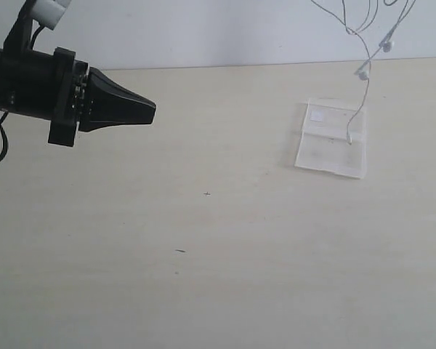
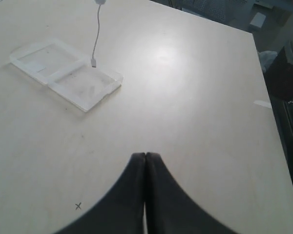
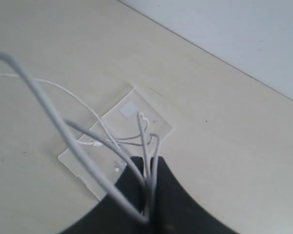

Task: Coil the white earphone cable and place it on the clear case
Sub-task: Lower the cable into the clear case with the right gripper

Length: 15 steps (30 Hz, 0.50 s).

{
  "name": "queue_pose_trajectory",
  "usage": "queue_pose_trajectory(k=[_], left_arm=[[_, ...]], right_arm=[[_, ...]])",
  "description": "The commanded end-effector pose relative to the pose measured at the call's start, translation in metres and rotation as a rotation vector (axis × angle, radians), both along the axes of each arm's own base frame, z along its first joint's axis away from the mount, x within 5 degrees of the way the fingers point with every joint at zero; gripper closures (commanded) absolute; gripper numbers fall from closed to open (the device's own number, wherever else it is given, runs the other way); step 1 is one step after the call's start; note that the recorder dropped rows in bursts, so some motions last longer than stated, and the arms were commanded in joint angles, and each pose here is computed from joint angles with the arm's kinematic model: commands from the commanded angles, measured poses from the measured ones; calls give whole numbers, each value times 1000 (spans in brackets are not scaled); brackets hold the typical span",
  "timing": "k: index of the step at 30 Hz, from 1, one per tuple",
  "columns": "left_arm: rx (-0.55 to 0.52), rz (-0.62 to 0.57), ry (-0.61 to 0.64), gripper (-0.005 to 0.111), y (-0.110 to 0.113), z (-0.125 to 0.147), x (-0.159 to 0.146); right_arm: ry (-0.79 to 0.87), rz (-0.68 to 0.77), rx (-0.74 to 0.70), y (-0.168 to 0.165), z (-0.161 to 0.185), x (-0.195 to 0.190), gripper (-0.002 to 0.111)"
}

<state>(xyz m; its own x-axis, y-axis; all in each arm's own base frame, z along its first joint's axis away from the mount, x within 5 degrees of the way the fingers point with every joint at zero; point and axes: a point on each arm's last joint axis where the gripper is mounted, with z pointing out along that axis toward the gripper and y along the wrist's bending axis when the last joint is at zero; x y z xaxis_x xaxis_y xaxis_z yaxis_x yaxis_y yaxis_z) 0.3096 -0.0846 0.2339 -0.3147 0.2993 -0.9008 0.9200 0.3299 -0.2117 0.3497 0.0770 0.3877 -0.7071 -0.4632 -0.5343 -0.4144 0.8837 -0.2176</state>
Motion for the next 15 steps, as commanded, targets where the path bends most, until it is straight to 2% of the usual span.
queue_pose_trajectory(k=[1,7,15], left_arm=[[-9,-6,3,107,-1,0,-4],[-3,-16,1,107,0,-6,-7],[2,-23,-7,107,0,-8,-8]], right_arm=[[23,-26,1,1,-13,13,108],[92,-50,3,5,-43,32,108],[72,-116,59,9,-66,45,108]])
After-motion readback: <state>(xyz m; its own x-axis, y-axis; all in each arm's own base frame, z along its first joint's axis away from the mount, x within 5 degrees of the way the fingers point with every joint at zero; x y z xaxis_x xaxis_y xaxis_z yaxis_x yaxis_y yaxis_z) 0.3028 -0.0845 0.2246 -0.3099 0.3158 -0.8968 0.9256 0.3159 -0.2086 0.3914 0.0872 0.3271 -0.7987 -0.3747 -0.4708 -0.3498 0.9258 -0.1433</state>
